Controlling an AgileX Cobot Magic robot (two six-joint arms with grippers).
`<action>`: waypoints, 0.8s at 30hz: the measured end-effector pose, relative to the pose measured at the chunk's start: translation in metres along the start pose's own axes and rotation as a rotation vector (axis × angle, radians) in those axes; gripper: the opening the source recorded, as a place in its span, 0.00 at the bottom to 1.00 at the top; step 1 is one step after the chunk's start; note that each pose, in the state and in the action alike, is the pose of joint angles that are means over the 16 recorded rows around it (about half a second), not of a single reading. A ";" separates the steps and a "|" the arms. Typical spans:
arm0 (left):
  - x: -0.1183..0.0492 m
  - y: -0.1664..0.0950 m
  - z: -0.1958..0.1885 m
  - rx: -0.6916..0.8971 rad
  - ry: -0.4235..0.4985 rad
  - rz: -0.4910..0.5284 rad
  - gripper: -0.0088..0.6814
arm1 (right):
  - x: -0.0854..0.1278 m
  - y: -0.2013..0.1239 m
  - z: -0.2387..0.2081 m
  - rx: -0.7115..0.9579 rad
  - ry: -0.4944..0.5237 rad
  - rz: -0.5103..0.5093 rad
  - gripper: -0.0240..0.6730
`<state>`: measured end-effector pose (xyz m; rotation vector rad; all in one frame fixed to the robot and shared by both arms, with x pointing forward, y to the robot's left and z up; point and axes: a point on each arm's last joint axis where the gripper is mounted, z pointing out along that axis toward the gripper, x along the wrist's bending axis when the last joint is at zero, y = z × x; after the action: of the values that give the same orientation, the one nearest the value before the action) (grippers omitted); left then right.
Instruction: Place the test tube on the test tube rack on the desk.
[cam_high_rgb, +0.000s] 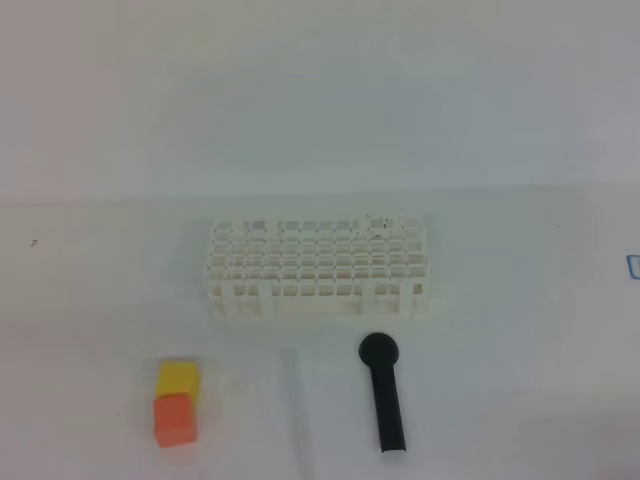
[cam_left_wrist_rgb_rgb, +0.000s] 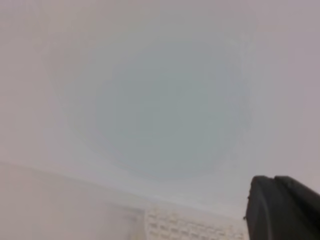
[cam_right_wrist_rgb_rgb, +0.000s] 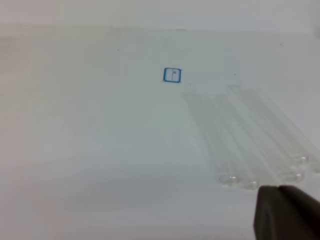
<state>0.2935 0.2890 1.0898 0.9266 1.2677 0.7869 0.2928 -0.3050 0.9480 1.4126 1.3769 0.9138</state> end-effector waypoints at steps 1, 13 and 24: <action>-0.005 0.005 0.001 0.026 -0.021 0.032 0.01 | 0.000 0.000 0.000 0.000 0.000 0.000 0.03; -0.044 0.034 0.013 0.246 -0.300 0.265 0.01 | -0.001 0.001 0.000 -0.008 -0.013 -0.047 0.03; -0.057 0.038 0.024 0.254 -0.404 0.284 0.01 | -0.003 0.027 -0.004 -0.314 -0.021 0.092 0.03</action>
<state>0.3090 0.2518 1.1497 1.4158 0.9025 0.6203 0.2967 -0.3060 0.9754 1.2480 1.1038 1.1184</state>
